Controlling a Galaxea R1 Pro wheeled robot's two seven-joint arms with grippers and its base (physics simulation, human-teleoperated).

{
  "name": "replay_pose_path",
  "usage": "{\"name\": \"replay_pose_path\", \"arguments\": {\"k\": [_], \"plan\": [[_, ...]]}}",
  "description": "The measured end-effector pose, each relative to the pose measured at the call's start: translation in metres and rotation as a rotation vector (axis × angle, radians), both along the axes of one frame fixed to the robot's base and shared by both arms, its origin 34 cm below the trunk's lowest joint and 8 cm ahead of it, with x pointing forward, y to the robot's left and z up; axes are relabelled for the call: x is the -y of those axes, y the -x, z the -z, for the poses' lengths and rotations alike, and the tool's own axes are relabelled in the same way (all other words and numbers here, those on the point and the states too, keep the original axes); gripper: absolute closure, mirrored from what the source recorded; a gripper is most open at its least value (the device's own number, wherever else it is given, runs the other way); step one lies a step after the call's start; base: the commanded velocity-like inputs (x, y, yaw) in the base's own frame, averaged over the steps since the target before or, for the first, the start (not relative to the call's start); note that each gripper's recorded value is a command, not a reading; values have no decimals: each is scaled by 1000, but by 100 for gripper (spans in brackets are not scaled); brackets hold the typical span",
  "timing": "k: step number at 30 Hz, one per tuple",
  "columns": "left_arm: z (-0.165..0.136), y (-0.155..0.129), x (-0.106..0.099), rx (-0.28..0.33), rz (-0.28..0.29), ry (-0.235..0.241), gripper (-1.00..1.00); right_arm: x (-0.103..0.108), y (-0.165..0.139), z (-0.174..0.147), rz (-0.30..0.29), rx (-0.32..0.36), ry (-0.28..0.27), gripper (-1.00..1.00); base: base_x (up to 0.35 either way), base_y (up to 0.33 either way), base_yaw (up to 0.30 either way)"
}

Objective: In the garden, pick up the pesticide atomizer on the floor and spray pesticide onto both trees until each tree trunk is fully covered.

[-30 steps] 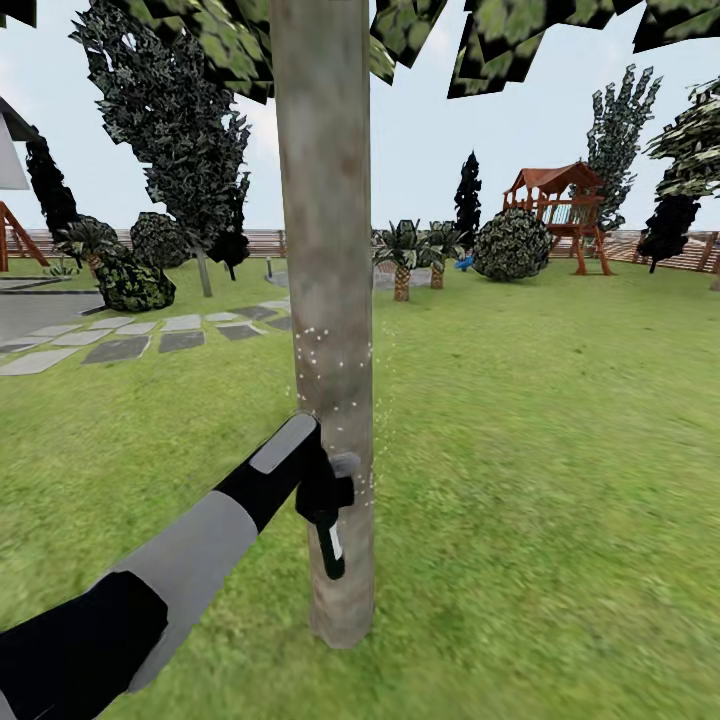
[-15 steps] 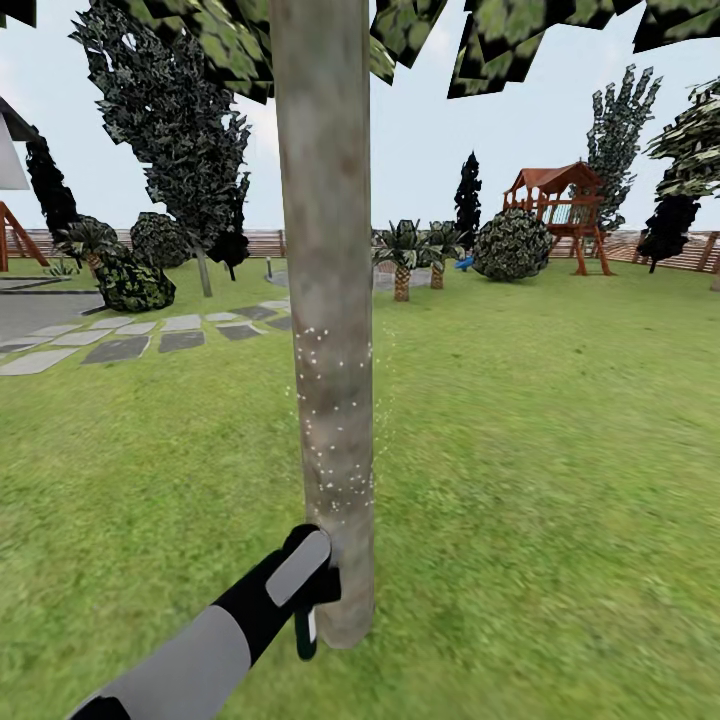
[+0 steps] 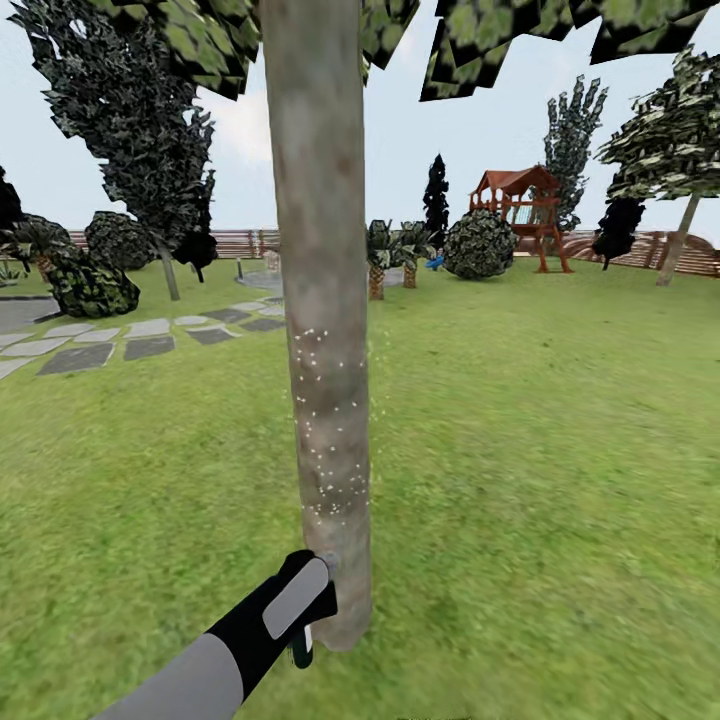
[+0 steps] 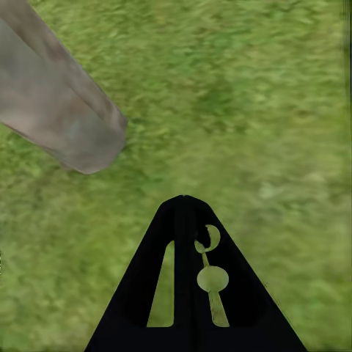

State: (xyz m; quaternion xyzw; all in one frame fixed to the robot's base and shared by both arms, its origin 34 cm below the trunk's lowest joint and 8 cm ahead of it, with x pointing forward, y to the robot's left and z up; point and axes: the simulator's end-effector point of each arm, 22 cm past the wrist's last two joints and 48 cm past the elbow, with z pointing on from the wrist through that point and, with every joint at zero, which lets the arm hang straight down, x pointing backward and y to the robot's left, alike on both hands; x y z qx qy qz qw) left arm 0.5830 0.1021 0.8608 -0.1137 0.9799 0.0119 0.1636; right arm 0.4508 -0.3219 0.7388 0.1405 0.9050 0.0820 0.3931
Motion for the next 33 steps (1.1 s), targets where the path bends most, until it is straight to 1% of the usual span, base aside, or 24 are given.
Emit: {"name": "replay_pose_path", "arguments": {"k": [4,7,9,13,15,22,33], "plan": [[0,0,8,9,25,17,100,0,0,0,0,0,0,100,0,334,-160],[1,2,13,17,60,2,100,1,0,0,0,0,1,100,0,334,-33],[1,3,14,19,73,-5,100,4,0,0,1,0,4,100,0,334,-9],[1,3,15,19,79,-7,100,15,0,-2,11,0,14,100,0,334,-147],[1,3,15,19,81,-7,100,16,0,-2,13,0,15,100,0,334,-251],[1,3,21,24,91,20,100,17,0,-2,13,0,16,100,0,334,-280],[1,3,22,25,93,21,100,15,0,-1,13,0,14,100,0,334,-285]]}}
